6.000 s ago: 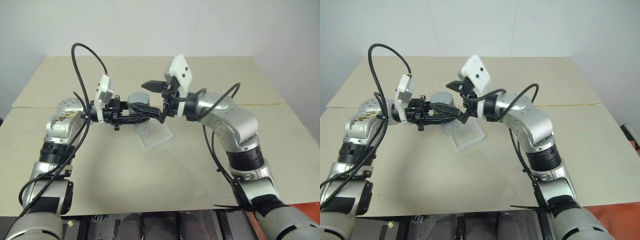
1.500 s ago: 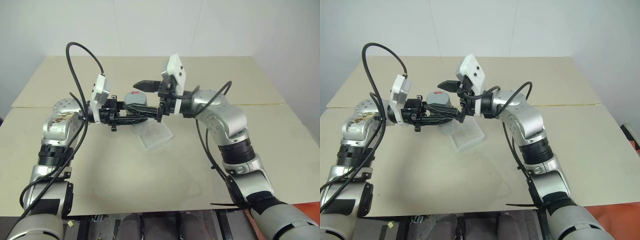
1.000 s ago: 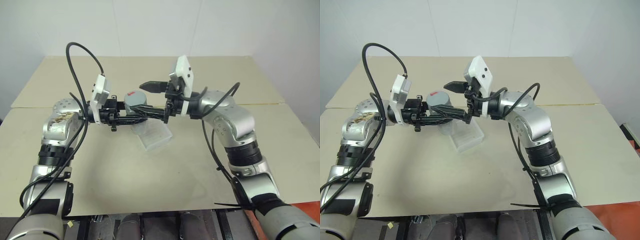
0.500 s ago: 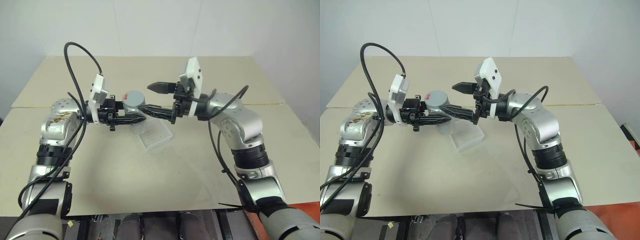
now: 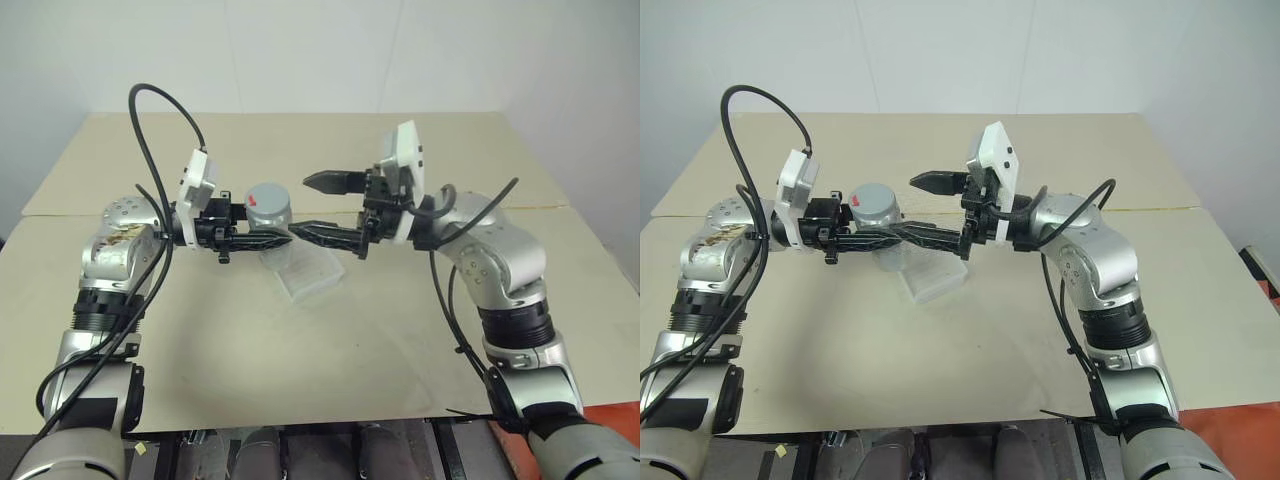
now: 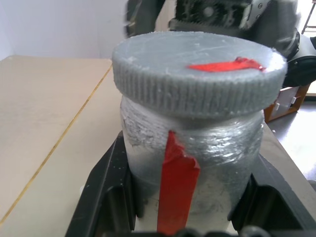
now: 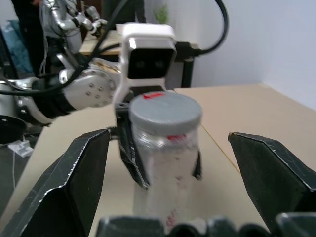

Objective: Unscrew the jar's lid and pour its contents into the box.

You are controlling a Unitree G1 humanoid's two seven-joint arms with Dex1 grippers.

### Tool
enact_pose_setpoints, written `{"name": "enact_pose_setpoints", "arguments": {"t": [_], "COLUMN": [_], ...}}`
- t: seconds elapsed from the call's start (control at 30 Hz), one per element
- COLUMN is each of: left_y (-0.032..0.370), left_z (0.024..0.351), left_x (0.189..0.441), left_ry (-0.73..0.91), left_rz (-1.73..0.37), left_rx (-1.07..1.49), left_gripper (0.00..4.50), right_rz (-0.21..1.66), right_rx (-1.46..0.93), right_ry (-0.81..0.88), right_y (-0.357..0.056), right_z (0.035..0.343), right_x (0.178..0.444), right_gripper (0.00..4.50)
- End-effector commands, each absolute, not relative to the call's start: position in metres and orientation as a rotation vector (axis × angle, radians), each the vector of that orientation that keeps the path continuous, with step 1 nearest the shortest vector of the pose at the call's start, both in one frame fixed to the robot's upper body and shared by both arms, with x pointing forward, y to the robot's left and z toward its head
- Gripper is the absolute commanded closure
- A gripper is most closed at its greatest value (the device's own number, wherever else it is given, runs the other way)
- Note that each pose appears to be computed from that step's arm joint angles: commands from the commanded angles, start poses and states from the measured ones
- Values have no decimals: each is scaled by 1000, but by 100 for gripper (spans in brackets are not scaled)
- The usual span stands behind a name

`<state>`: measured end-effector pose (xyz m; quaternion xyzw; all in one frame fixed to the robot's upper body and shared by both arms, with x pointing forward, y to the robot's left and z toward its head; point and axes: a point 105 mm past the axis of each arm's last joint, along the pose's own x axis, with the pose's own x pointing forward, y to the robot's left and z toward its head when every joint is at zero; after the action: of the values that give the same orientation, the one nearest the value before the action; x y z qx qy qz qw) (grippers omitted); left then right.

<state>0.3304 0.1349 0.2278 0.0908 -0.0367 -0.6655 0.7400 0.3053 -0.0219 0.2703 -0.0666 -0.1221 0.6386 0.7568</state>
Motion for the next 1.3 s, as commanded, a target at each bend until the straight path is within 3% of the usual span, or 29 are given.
{"name": "enact_pose_setpoints", "arguments": {"t": [0.03, 0.23, 1.0, 1.1, 1.23, 1.3], "left_y": [132, 130, 133, 133, 133, 133], "left_z": [239, 240, 239, 237, 238, 238], "left_x": [329, 330, 329, 329, 329, 330], "left_ry": [-128, -131, -131, -127, -126, -126], "left_rz": [-1471, -1471, -1458, -1459, -1458, -1457], "left_rx": [240, 242, 247, 253, 252, 253], "left_gripper": [256, 256, 256, 256, 256, 256], "right_rz": [1395, 1324, 1369, 1373, 1369, 1367], "right_rx": [-153, -150, -137, -138, -139, -138], "right_ry": [-321, -310, -284, -281, -281, -280], "right_y": [-11, 3, 20, 20, 20, 20], "right_z": [285, 287, 286, 286, 286, 286], "right_x": [300, 314, 313, 314, 315, 316], "right_gripper": [4, 4, 4, 57, 171, 171]}}
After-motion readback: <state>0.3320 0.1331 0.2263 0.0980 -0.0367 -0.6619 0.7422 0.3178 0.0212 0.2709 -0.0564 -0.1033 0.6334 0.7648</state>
